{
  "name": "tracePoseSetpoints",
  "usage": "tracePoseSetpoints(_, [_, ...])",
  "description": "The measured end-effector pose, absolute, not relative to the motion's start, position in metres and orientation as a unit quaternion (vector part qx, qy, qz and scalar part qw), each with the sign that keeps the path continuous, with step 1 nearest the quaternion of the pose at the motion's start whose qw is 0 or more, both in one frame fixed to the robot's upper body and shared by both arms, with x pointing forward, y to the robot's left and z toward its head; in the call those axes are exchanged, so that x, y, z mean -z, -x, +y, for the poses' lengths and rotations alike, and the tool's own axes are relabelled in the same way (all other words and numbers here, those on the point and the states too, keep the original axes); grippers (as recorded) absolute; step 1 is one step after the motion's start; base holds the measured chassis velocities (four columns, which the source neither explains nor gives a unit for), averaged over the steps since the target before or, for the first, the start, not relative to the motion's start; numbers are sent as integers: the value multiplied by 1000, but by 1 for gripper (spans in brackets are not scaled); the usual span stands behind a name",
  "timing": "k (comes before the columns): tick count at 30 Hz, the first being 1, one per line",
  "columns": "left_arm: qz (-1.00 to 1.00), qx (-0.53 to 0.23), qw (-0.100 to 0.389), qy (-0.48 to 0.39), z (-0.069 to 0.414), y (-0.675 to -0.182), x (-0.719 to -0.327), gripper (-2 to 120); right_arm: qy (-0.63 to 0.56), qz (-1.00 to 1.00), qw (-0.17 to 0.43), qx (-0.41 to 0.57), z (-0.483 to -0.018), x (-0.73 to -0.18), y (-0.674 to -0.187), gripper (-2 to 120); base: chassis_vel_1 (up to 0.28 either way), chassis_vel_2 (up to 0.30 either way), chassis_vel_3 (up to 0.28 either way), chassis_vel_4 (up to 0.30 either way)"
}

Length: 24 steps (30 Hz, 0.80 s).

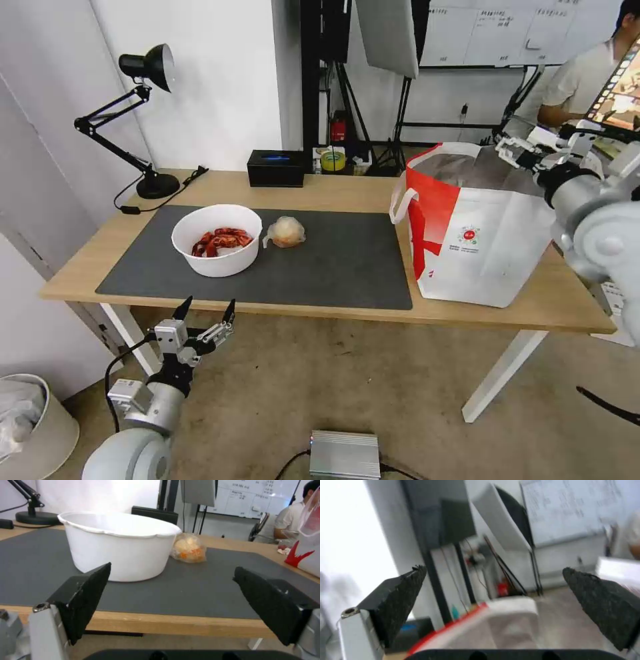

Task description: Pick up the trash from the table and place it into the takeout bag.

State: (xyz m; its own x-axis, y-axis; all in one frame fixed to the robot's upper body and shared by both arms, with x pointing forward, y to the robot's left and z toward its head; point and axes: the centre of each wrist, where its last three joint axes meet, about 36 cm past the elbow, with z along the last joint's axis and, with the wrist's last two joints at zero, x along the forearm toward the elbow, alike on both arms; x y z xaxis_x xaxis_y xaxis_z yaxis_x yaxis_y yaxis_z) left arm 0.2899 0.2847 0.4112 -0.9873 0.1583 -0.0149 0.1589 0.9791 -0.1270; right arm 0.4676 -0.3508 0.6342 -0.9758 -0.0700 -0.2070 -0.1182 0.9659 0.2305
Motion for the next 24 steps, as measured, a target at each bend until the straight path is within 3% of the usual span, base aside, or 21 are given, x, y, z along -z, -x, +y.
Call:
tracePoseSetpoints(13, [995, 67, 3, -69, 285, -285, -413, 100, 109, 966, 232, -27, -305, -582, -423, 100, 0, 0, 0, 0])
tracePoseSetpoints(24, [996, 64, 7, -59, 288, -282, -414, 100, 111, 967, 228, 11, -290, -519, -389, 100, 0, 0, 0, 0])
